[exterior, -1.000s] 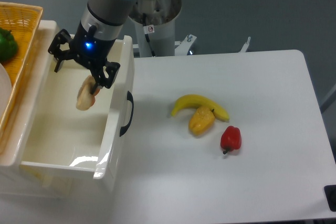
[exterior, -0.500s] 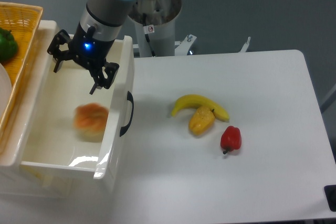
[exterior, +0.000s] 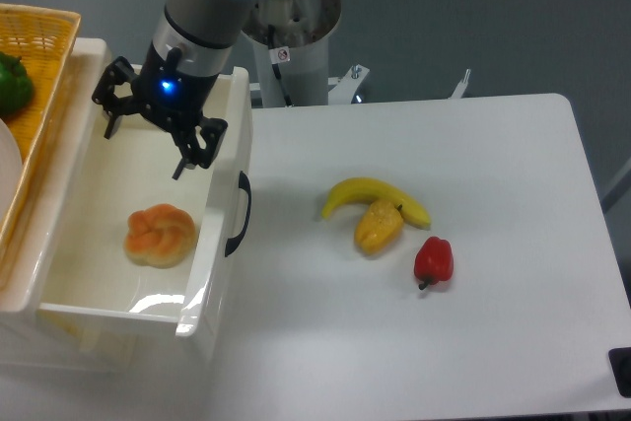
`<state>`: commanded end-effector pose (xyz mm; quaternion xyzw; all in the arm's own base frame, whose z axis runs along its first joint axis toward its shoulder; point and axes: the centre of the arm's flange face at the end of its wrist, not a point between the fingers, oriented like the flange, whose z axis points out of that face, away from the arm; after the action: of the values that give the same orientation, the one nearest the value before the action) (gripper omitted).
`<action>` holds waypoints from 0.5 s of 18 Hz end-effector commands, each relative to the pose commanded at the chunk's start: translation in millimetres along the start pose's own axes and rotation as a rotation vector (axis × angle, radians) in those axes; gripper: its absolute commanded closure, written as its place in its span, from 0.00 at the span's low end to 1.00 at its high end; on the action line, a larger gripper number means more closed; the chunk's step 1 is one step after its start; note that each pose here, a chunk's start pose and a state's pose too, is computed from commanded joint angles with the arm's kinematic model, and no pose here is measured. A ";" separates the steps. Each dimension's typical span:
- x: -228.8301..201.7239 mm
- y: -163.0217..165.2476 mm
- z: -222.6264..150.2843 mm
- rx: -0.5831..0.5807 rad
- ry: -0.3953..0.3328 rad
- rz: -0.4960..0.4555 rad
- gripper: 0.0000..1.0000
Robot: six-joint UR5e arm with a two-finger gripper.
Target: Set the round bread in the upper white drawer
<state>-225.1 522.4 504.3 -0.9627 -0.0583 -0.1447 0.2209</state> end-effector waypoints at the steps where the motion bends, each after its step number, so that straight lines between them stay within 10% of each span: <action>1: -7.3 2.5 -2.0 -0.007 -0.021 -0.008 0.00; 9: -42.7 16.3 -7.5 -0.151 -0.252 -0.025 0.00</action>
<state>-264.8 502.4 491.2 -0.9863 -0.0866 -0.0294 0.1371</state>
